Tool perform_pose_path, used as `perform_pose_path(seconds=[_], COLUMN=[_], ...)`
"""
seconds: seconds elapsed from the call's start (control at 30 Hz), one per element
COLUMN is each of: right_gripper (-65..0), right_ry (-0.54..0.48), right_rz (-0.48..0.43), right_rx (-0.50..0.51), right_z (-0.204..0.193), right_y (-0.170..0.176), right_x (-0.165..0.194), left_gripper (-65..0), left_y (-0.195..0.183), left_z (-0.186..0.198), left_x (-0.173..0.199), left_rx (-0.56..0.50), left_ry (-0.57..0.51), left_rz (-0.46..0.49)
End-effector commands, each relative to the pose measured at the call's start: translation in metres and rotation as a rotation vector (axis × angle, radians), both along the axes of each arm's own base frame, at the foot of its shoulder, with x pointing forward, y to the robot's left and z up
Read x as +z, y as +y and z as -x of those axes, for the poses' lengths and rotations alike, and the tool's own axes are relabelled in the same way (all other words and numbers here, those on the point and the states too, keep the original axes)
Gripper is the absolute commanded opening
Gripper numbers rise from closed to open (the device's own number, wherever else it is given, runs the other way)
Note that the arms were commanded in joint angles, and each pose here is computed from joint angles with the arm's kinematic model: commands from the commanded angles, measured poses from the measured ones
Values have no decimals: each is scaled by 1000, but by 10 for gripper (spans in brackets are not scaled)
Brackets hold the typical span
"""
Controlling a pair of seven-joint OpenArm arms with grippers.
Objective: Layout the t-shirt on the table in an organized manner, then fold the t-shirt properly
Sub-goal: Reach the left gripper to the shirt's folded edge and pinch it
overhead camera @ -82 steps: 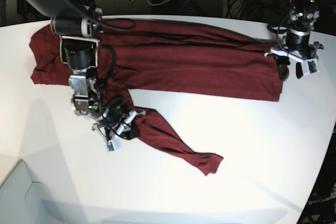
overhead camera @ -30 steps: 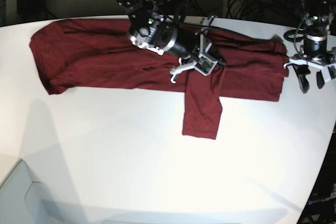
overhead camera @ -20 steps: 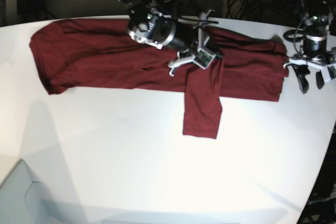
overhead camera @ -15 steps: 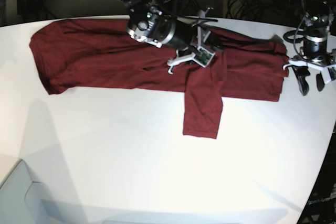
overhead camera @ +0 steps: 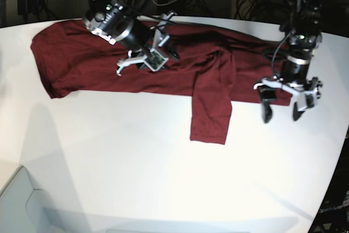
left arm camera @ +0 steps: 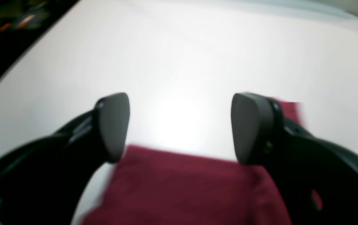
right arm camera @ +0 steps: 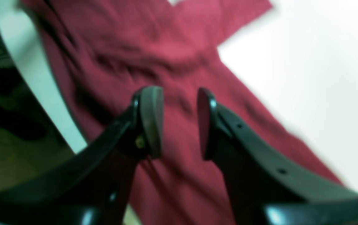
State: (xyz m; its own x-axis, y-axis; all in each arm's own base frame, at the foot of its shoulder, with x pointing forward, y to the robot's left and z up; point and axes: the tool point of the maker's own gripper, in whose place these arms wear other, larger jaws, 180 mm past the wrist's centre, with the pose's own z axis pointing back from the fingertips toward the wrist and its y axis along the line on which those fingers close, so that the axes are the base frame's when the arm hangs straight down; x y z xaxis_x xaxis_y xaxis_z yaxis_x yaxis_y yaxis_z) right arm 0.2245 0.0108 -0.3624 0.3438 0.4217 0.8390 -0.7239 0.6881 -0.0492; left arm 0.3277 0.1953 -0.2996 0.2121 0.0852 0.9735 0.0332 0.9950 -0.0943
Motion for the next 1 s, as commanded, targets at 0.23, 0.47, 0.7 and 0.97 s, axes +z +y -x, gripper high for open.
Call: perform_pose_path(seconds=[0.23,0.47,0.7,0.97], right_gripper=[-452,-452,-453,-453], right_ry=[-37,-40,-42,-46], right_rz=[23,48,60,59], right_rx=[-134,-187,-212,-212], right_z=[-6,-7,-10,-11], right_y=[-50,-70,-80,-80], right_x=[10,10,10,11], left_gripper=[-159,-159,-159,-159], left_y=[-102,-145,-150,-158], left_z=[-70,-108,-126,-123], left_x=[4,-45,-64,-94], left_rx=[-252,-293,-270,-286], left_ry=[-50,157,232,285], left_rz=[2,6,9,-146])
